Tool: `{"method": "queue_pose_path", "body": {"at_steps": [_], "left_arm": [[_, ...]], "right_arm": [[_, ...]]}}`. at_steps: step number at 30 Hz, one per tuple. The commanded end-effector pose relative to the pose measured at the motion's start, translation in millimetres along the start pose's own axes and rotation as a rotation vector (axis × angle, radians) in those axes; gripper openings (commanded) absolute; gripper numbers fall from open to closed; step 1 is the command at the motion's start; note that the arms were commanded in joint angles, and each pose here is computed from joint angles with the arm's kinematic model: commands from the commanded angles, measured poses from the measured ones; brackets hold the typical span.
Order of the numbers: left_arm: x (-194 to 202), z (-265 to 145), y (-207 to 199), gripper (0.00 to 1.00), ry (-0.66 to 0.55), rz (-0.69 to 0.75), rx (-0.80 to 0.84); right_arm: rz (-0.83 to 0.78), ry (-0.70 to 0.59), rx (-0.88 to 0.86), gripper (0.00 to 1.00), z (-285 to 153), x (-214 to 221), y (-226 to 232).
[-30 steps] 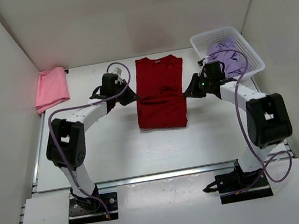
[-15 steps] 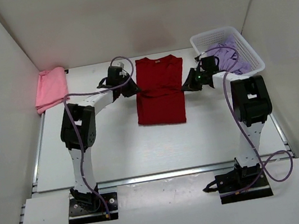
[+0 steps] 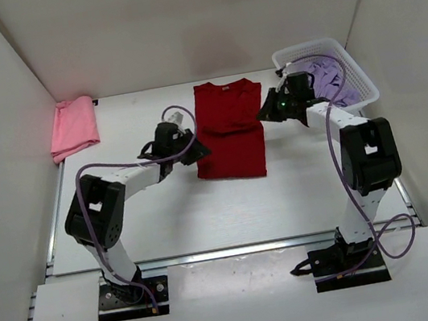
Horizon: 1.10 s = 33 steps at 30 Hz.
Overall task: Fold and stack the t-shirts
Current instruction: Fold the folded rectangular tshirt in 1/3 of the way
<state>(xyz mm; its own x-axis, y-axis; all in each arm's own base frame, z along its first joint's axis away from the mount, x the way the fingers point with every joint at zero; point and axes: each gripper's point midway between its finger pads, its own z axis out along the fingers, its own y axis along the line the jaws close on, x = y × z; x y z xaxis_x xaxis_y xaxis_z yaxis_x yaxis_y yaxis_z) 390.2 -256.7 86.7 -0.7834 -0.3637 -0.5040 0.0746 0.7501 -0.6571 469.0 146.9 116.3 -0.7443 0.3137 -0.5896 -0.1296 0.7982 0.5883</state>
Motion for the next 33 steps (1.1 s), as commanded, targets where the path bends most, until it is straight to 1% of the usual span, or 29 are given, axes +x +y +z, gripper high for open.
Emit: {"method": "queue_pose_path", "body": {"at_steps": [1, 2, 3, 4, 5, 6, 8, 9, 10, 11, 14, 15, 17, 19, 20, 21, 23, 24, 25, 28, 29, 30, 32, 33], "left_arm": [[4.1, 9.9, -50.7, 0.30, 0.001, 0.063, 0.135], [4.4, 17.5, -52.1, 0.29, 0.009, 0.070, 0.132], [11.8, 27.0, -42.3, 0.29, 0.028, 0.071, 0.102], [2.7, 28.8, -39.0, 0.27, 0.010, 0.064, 0.091], [11.5, 33.1, -33.4, 0.27, 0.033, 0.048, 0.087], [18.1, 35.9, -18.8, 0.26, 0.049, 0.029, 0.069], [19.5, 33.3, -8.8, 0.25, 0.045, -0.013, 0.075], [27.3, 30.1, 0.7, 0.24, 0.054, -0.041, 0.061], [20.9, 23.7, -3.9, 0.25, 0.025, -0.042, 0.076], [26.2, 23.8, 2.6, 0.26, 0.019, -0.052, 0.071], [39.4, 20.8, 10.1, 0.27, 0.040, -0.035, 0.044], [45.8, 20.4, 12.5, 0.25, 0.056, -0.031, 0.035], [60.7, 18.6, 24.3, 0.25, 0.088, -0.054, 0.026], [69.4, 15.8, 31.5, 0.24, 0.098, -0.070, 0.023], [74.2, 13.4, 33.6, 0.24, 0.105, -0.077, 0.021], [80.1, 12.1, 35.9, 0.24, 0.117, -0.081, 0.019], [86.6, 5.2, 34.5, 0.24, 0.123, -0.079, 0.028], [84.6, 4.3, 29.5, 0.24, 0.118, -0.078, 0.042], [88.1, -0.4, 24.5, 0.24, 0.125, -0.076, 0.050], [78.9, -14.3, 7.6, 0.26, 0.101, -0.073, 0.098], [72.6, -20.1, -0.5, 0.27, 0.090, -0.081, 0.120], [61.8, -26.8, -4.8, 0.29, 0.061, -0.083, 0.138], [45.3, -39.4, -14.2, 0.32, 0.017, -0.084, 0.160], [40.2, -47.9, -19.1, 0.33, -0.006, -0.077, 0.171]], "right_arm": [[-0.095, -0.002, -0.106, 0.00, 6.5, 1.7, 43.1], [-0.101, 0.040, -0.150, 0.00, 14.8, 11.2, 51.9], [-0.099, 0.087, -0.170, 0.00, 20.9, 25.8, 59.3], [-0.096, 0.106, -0.181, 0.00, 26.5, 28.4, 63.1], [-0.108, 0.135, -0.195, 0.00, 33.7, 39.4, 69.2], [-0.128, 0.152, -0.212, 0.00, 39.1, 45.8, 76.1], [-0.119, 0.197, -0.223, 0.00, 50.2, 59.7, 78.4], [-0.116, 0.224, -0.234, 0.01, 57.1, 67.7, 78.1], [-0.108, 0.233, -0.248, 0.00, 58.7, 71.4, 82.3], [-0.103, 0.247, -0.251, 0.00, 65.7, 77.0, 80.1], [-0.100, 0.230, -0.230, 0.00, 84.7, 66.2, 73.9], [-0.099, 0.227, -0.230, 0.00, 91.8, 61.9, 72.3], [-0.079, 0.202, -0.231, 0.01, 99.9, 45.8, 67.7], [-0.056, 0.203, -0.228, 0.00, 110.5, 45.7, 59.8], [-0.051, 0.176, -0.232, 0.00, 112.6, 34.1, 58.3], [-0.033, 0.179, -0.217, 0.00, 117.8, 35.3, 50.5], [-0.039, 0.176, -0.216, 0.00, 126.4, 34.2, 48.9], [-0.023, 0.185, -0.201, 0.00, 127.1, 35.0, 40.7], [-0.027, 0.183, -0.210, 0.00, 129.4, 31.3, 41.9], [-0.042, 0.158, -0.226, 0.00, 118.6, 19.1, 50.4], [-0.065, 0.132, -0.235, 0.01, 106.7, 9.1, 60.3], [-0.081, 0.133, -0.237, 0.00, 101.0, 9.4, 65.8], [-0.109, 0.092, -0.249, 0.00, 73.5, -4.8, 82.4], [-0.099, 0.092, -0.232, 0.00, 66.5, -1.0, 77.1]]}}
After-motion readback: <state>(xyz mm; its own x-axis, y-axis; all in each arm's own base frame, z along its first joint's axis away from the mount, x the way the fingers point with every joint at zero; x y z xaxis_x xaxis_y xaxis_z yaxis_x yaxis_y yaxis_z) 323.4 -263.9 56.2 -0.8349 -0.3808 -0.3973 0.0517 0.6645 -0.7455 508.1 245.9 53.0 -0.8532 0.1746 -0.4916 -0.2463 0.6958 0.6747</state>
